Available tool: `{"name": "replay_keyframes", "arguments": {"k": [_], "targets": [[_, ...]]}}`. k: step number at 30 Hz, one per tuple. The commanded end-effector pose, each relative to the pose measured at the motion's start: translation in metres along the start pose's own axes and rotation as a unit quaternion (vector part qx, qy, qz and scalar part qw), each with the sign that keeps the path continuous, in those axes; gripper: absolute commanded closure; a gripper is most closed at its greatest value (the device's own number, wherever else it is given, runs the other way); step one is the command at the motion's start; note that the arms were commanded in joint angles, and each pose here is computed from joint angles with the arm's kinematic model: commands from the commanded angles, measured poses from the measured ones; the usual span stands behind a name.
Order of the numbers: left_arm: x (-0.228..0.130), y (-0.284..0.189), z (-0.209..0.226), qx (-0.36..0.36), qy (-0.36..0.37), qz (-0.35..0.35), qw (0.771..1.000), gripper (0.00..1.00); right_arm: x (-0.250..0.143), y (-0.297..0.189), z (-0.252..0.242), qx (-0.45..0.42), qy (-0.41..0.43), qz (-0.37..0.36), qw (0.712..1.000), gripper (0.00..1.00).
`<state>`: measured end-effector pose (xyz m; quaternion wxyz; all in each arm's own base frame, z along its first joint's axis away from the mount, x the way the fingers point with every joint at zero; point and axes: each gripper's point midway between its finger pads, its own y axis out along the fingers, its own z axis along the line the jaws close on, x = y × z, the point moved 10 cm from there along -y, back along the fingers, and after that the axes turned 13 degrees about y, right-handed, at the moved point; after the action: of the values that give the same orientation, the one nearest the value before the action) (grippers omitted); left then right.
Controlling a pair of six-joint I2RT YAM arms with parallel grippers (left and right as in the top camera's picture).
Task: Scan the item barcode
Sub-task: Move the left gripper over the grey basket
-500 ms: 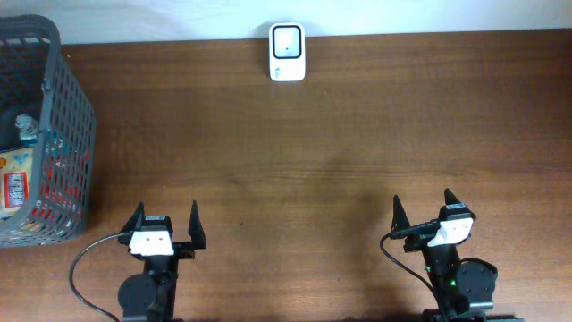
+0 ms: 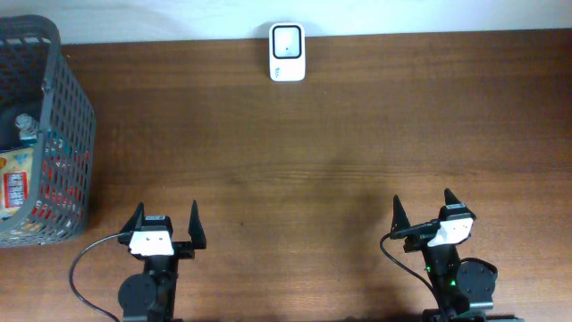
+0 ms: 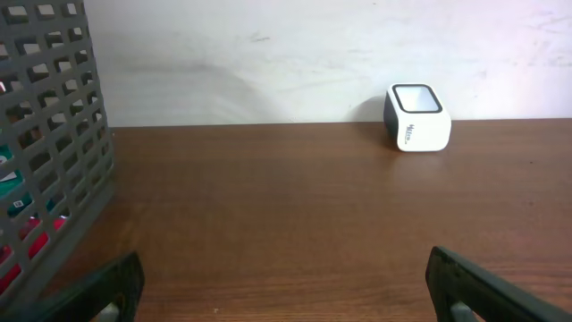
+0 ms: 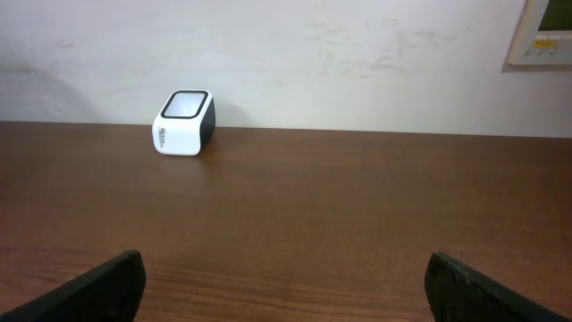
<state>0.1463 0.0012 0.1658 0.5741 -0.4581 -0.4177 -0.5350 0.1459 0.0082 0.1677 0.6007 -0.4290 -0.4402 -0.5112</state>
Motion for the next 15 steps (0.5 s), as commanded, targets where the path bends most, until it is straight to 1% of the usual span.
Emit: {"name": "replay_keyframes", "arguments": {"k": [1, 10, 11, 12, 13, 14, 15], "targets": [[-0.002, 0.000, -0.001, -0.002, 0.008, 0.000, 1.000, 0.01, -0.003, 0.000, 0.000, -0.003, -0.003, 0.001, 1.000, 0.01], [-0.002, 0.000, -0.001, -0.002, 0.008, 0.000, 1.000, 0.01, -0.003, 0.000, 0.000, -0.003, -0.003, 0.001, 1.000, 0.01], [0.003, 0.000, 0.000, -0.004, 0.004, -0.017, 1.000, 0.01, -0.003, 0.000, 0.000, -0.003, -0.003, 0.001, 1.000, 0.02], [0.015, -0.002, -0.012, -0.097, -0.046, -0.064, 0.992, 0.01, -0.003, 0.000, 0.000, -0.003, -0.003, 0.001, 1.000, 0.01], [0.026, -0.007, -0.022, -0.179, -0.055, -0.106, 0.977, 0.01, -0.003, 0.000, 0.000, -0.003, -0.003, 0.001, 1.000, 0.01], [0.038, -0.012, -0.026, -0.221, -0.040, -0.152, 0.963, 0.01, -0.003, 0.000, 0.000, -0.003, -0.003, 0.001, 1.000, 0.01], [0.062, -0.023, -0.025, -0.235, -0.008, -0.245, 0.941, 0.01, -0.003, 0.000, 0.000, -0.003, -0.003, 0.001, 1.000, 0.01]]}}
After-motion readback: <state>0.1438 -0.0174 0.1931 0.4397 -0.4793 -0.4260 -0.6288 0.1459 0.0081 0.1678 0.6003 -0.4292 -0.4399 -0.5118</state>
